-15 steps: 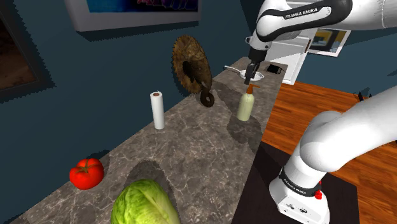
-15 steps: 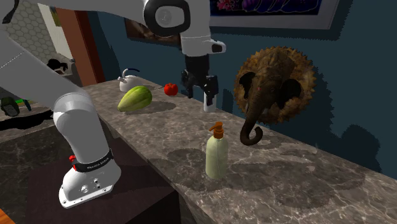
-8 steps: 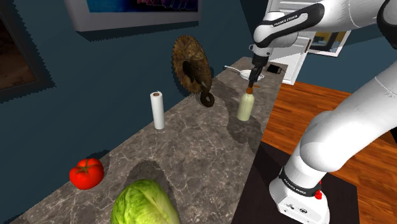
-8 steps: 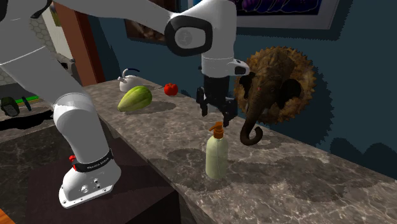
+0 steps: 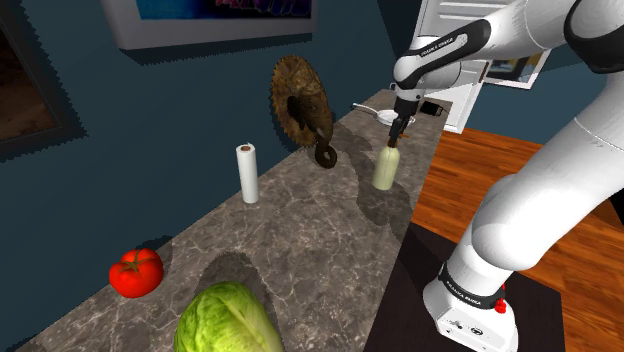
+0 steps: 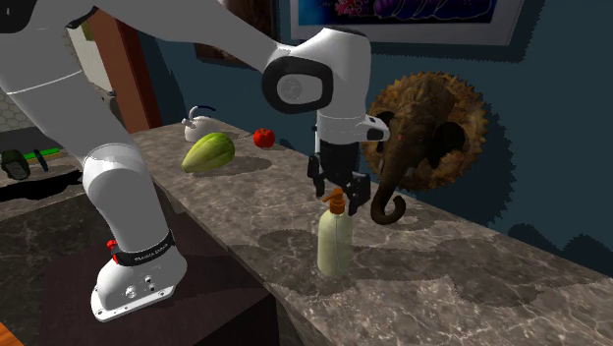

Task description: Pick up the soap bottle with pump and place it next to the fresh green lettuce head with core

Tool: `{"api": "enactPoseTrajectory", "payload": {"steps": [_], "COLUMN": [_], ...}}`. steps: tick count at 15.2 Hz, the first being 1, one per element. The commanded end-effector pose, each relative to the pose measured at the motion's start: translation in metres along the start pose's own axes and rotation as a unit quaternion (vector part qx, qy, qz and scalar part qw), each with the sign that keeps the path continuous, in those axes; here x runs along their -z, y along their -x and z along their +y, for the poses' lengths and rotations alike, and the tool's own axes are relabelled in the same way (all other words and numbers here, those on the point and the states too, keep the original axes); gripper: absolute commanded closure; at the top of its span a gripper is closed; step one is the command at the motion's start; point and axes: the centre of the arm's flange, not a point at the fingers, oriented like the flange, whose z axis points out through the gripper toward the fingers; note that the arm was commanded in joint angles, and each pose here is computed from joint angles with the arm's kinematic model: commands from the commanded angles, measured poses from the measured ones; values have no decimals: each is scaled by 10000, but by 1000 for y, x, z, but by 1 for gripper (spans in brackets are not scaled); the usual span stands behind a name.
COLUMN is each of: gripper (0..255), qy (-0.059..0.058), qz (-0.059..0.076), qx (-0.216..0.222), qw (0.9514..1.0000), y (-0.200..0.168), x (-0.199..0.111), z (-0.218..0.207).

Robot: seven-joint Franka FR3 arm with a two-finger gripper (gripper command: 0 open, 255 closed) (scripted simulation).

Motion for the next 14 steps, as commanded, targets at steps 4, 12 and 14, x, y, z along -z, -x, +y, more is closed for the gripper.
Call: {"api": "enactPoseTrajectory", "payload": {"steps": [4,12,14], "gripper": [0,255,255], "qy": [1,1,1], "qz": [2,1,1], "qx": [-1,-1,-1], "qw": [10000,10000,10000], "y": [0,0,0], "x": [-4,-4,-4], "z": [0,-1,-1]}}
